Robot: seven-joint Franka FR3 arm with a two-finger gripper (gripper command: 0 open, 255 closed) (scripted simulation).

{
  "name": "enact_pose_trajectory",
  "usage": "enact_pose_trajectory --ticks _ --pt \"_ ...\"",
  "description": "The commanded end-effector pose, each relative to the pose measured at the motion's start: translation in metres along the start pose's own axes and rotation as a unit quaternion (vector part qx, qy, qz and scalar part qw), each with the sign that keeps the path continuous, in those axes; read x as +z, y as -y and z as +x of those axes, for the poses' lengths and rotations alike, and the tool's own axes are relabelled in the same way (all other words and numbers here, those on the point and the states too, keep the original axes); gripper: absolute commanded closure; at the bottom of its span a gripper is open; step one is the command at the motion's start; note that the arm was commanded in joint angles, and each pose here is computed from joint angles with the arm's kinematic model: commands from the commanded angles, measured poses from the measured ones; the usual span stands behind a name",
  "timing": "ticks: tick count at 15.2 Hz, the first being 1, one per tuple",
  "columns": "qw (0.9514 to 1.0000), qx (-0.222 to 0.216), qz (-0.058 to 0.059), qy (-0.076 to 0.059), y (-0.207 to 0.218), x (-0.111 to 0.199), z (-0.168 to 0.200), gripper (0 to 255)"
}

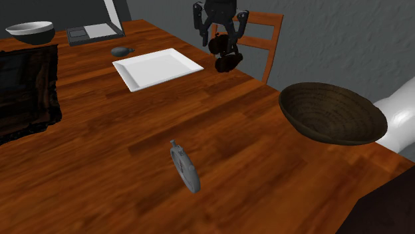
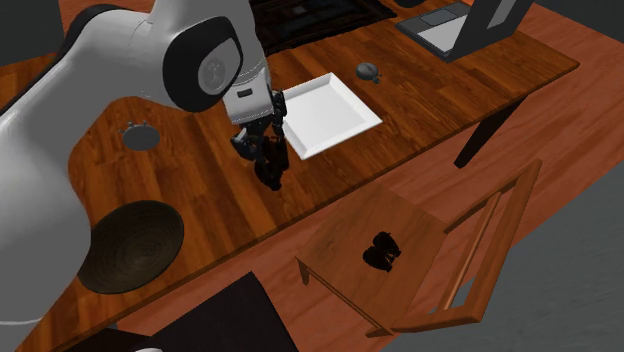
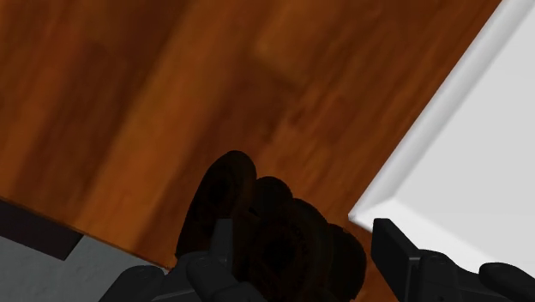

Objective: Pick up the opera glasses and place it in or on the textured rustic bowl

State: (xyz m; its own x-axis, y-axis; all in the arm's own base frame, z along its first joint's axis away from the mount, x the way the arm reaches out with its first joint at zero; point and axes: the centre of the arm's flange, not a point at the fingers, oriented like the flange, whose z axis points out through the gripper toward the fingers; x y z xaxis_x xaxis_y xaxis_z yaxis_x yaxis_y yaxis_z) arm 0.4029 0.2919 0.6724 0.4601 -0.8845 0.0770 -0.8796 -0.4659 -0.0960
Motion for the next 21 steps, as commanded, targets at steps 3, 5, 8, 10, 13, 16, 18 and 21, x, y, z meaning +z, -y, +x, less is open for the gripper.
enact_pose_trajectory --ticks 3,5,8,10,13,16,18,21 --pt "1.0 0.0 0.0 0.0 0.001 -0.022 0.003 255" --pt "1.0 0.0 0.0 0.0 0.002 -0.032 0.003 255" --pt "1.0 0.0 0.0 0.0 0.003 -0.048 0.005 255" --pt "1.0 0.0 0.0 0.0 0.005 -0.059 0.005 255" --pt "1.0 0.0 0.0 0.0 0.006 -0.074 0.007 255" --pt "1.0 0.0 0.0 0.0 0.008 -0.09 0.008 255" --pt "1.0 0.0 0.0 0.0 0.009 -0.1 0.009 255" --pt "1.0 0.0 0.0 0.0 -0.002 -0.109 0.003 255"
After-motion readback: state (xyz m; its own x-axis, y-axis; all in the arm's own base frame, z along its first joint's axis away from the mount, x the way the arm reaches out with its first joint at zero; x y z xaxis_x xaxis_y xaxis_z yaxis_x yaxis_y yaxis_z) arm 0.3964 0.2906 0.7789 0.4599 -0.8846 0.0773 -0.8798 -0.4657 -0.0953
